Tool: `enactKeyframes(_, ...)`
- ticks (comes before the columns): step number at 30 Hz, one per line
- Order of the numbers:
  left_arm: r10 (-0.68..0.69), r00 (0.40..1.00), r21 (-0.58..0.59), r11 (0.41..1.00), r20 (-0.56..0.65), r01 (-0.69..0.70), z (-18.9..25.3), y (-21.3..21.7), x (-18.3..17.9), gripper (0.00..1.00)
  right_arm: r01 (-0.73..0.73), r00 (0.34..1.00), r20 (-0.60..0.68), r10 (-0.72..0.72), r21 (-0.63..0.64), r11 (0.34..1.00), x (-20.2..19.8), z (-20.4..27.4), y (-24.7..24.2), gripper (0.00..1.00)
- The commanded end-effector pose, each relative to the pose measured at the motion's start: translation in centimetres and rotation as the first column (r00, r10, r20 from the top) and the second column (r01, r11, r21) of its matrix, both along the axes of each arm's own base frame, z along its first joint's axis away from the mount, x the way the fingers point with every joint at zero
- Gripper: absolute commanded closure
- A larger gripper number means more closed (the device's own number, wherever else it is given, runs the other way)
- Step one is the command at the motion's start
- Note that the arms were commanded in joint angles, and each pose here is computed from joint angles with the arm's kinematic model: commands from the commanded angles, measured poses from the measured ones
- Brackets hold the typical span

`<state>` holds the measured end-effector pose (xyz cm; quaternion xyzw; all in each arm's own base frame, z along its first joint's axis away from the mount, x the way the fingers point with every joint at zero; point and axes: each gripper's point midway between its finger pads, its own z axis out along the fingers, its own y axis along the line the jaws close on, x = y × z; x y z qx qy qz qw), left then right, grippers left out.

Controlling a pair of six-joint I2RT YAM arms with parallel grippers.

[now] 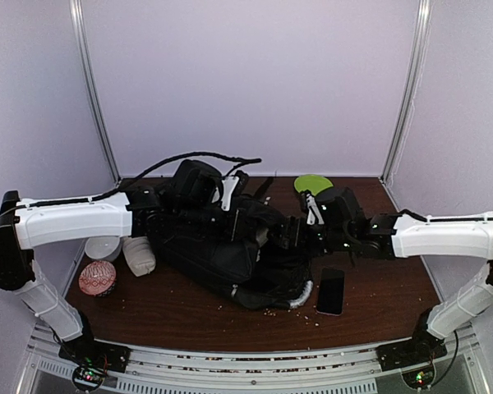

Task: Pack the student bag
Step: Place the stationery in the student bag.

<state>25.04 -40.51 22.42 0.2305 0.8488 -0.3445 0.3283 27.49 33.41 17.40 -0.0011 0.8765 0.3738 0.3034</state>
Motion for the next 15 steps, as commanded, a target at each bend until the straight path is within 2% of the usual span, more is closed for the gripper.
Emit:
enactKeyframes(1,-0.002,0.995,-0.065,0.998,0.098,0.009,4.1,-0.6,0.4,1.00,0.028,0.996,0.090,-0.007,-0.232,0.972,-1.1,-2.6,-5.4,0.22)
enactKeyframes(5,-0.003,0.996,-0.013,1.000,0.093,0.004,2.7,0.2,0.3,1.00,0.061,0.986,0.169,-0.004,-0.332,0.941,0.0,-3.6,-7.1,0.19)
enactKeyframes(10,0.010,0.998,0.027,1.000,0.067,-0.012,0.8,2.1,-0.8,1.00,0.029,0.989,0.143,0.036,-0.429,0.903,2.1,-5.6,-5.4,0.19)
enactKeyframes(13,0.043,0.997,0.047,0.998,0.057,-0.046,-0.2,3.7,-1.2,1.00,0.121,0.986,0.158,-0.045,-0.510,0.851,4.2,-7.0,-6.3,0.20)
enactKeyframes(15,0.061,0.997,0.065,0.996,0.056,-0.064,-0.8,4.6,-1.3,1.00,0.145,0.985,0.154,-0.074,-0.522,0.841,5.1,-7.8,-6.4,0.24)
